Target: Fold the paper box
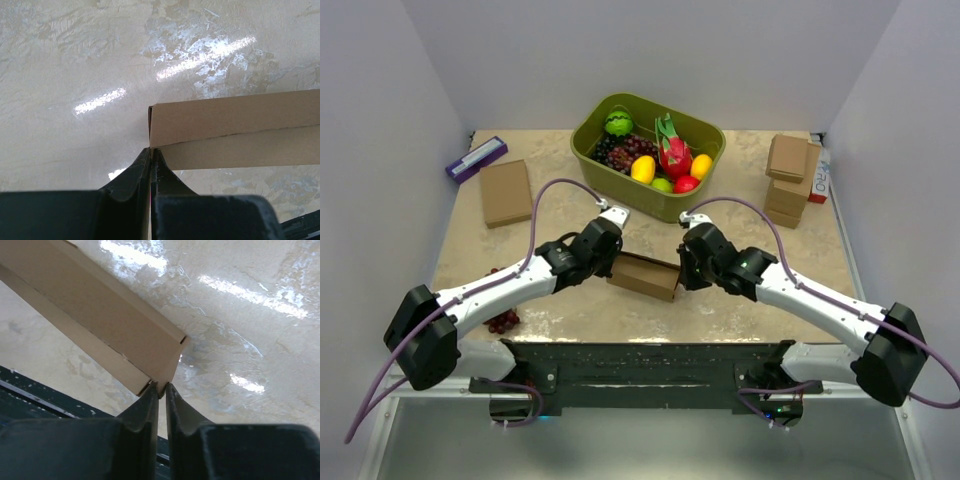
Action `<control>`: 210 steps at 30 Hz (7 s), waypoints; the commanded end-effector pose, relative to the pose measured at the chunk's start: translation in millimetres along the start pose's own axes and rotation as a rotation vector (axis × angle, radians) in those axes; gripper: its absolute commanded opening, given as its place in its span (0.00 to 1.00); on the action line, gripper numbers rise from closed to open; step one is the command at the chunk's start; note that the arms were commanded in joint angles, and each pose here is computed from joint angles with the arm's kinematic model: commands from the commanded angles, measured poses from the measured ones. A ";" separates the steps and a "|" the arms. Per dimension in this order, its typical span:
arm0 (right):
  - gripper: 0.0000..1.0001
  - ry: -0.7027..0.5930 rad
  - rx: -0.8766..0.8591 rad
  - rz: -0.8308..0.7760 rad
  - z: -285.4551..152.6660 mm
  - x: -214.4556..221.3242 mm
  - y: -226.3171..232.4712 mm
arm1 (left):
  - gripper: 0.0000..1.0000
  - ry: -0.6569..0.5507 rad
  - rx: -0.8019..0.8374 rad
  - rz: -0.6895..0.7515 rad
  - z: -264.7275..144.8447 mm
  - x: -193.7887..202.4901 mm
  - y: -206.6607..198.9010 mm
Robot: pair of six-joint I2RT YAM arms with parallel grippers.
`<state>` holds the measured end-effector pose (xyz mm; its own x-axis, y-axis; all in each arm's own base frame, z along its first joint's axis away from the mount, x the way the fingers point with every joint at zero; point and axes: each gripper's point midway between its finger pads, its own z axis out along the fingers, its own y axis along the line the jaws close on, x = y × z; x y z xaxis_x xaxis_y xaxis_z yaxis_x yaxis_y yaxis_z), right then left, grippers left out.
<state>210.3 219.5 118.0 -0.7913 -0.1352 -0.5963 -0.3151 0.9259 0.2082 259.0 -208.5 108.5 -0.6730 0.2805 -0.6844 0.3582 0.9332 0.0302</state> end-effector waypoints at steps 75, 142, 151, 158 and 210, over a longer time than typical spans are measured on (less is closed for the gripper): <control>0.00 -0.175 -0.435 0.494 -23.4 -74.9 2.7 | 0.00 0.061 -0.196 0.214 6.0 34.6 8.9; 0.00 -0.124 -0.132 0.354 12.4 14.6 -44.6 | 0.00 0.042 -0.087 0.179 12.3 26.0 -26.5; 0.00 -0.058 -0.001 0.302 20.6 35.1 -42.6 | 0.00 0.035 -0.077 0.170 11.3 24.8 -28.0; 0.30 -0.110 0.009 0.277 -7.3 13.5 -42.3 | 0.00 0.042 -0.095 0.175 10.2 27.8 -23.3; 0.82 -0.405 -0.100 0.630 -15.2 -42.5 -32.3 | 0.94 -0.146 0.358 -0.009 -77.5 -19.4 -66.3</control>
<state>239.8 187.7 143.6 -0.6216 0.5300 -0.5769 0.0716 0.7717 0.6319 200.8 -241.6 143.5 -0.5962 0.3230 -0.7350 0.5439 0.8359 -0.0739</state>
